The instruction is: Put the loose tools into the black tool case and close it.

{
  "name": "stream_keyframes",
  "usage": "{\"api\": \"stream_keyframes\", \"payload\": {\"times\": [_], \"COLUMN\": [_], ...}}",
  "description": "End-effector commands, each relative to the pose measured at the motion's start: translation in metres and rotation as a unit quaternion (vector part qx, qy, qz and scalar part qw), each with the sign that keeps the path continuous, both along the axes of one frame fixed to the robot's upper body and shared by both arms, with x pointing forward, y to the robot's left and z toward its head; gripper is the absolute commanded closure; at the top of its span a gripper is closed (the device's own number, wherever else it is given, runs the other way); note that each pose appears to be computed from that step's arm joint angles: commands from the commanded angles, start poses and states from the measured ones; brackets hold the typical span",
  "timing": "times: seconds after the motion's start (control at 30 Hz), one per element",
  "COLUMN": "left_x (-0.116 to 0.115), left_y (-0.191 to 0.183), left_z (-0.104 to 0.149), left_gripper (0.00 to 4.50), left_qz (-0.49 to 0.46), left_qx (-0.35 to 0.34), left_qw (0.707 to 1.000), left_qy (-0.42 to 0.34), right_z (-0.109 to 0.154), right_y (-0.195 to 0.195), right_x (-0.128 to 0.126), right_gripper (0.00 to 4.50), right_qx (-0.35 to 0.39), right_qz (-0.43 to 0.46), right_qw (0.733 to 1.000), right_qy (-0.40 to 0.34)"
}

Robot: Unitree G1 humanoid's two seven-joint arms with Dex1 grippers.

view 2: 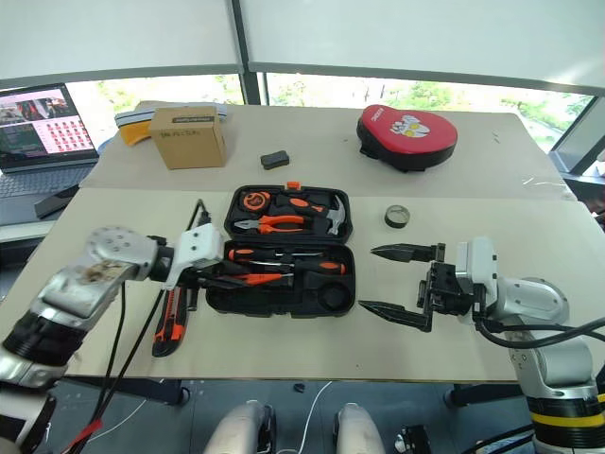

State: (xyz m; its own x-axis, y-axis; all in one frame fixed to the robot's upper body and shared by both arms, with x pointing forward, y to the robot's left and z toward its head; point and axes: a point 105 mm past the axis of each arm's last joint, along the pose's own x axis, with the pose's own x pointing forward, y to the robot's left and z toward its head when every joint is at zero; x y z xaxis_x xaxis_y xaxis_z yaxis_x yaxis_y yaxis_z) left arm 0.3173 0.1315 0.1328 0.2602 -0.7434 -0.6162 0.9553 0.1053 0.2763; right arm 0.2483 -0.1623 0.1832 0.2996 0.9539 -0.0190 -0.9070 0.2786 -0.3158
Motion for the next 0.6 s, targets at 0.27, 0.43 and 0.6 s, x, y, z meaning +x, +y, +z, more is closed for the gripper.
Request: {"api": "stream_keyframes", "payload": {"times": [0.27,0.43,0.6], "left_x": [0.024,0.021,0.018], "left_y": [-0.004,-0.002,0.004], "left_z": [0.001,-0.01,-0.018], "left_gripper": [4.04,4.04,4.04], "left_qz": [-0.025,-0.045,-0.056], "left_qx": [0.053,0.085,0.117], "left_qw": [0.998,0.995,0.991], "left_qy": [-0.036,-0.024,-0.01], "right_z": [0.006,0.006,0.007], "right_y": [0.006,0.008,0.009], "right_x": [-0.007,-0.006,-0.005], "right_gripper": [0.0,0.0,0.0], "right_qx": [0.009,0.013,0.015], "right_qz": [-0.01,-0.013,-0.015], "right_qw": [1.0,1.0,1.0], "right_qy": [-0.016,-0.018,-0.019]}}
